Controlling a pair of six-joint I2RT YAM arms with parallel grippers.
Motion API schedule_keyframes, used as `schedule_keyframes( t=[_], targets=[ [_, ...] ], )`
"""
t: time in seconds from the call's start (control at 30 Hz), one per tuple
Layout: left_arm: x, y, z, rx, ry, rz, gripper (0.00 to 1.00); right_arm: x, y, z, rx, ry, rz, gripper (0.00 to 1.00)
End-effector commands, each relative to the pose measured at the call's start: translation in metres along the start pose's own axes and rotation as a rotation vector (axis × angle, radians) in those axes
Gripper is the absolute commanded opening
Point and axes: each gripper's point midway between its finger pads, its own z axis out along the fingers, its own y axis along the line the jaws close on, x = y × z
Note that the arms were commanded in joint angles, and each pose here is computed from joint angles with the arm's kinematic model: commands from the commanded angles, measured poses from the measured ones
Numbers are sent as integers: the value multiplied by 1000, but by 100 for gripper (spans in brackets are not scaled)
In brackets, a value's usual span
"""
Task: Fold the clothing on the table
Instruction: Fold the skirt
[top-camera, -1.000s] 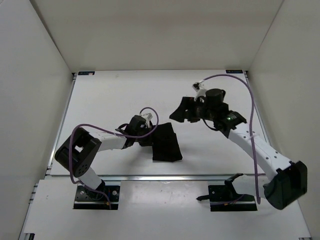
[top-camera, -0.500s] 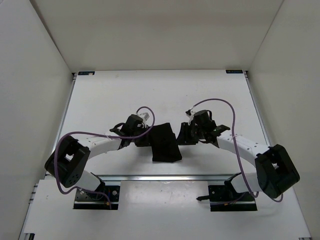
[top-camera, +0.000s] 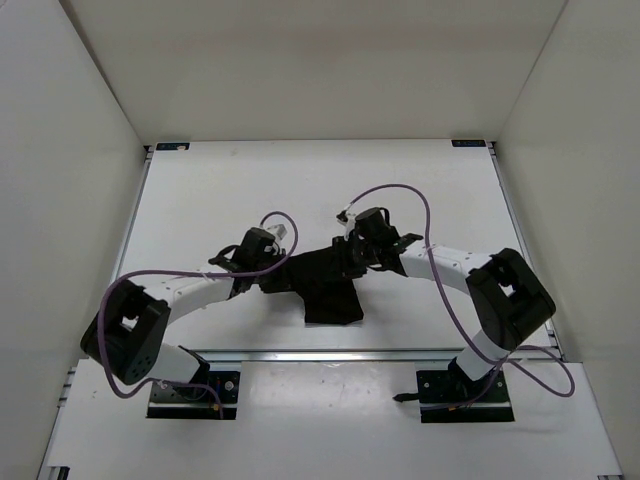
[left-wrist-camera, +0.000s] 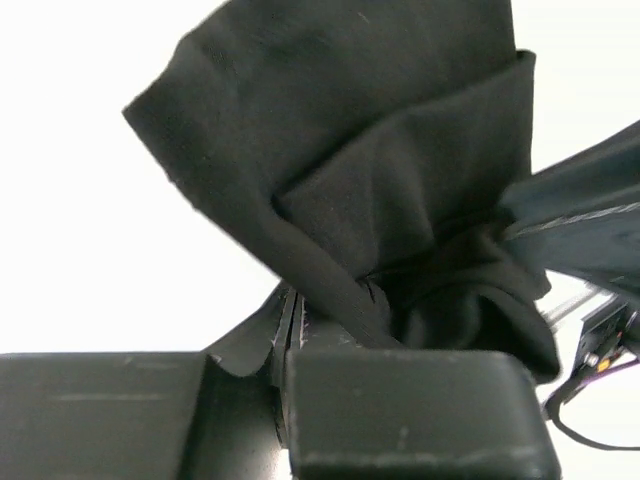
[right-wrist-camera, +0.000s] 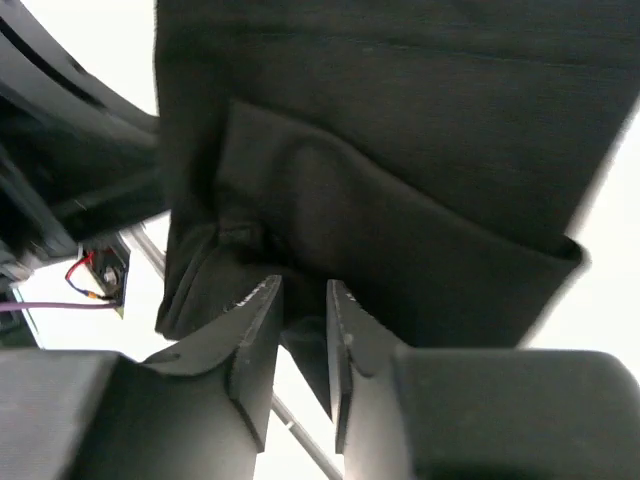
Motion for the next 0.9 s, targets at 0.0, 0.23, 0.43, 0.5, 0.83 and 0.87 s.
schedule_keyframes(
  t=[0.0,0.23,0.43,0.5,0.83,0.87],
  targets=[
    [-15,12,-20,-19,-62,-12,0,-9,28,5,-80,-13,-72,21],
    [-35,32,-38,-48,-124,-37,0,23,63,5,-148,33,-81,19],
    [-37,24,-39,-23,-120,-35,0,38,74,-8,-157,30,-82,23],
    [-40,16,-44,-1,-128,-27,0,32,77,-23,-165,-8,-73,24],
    [-44,-50,-69,198,-181,30,0,29,16,-48,-34,-92,0,0],
    [-42,-51,-68,207,-173,31,0,32,16,-46,-27,-83,-6,0]
  ],
)
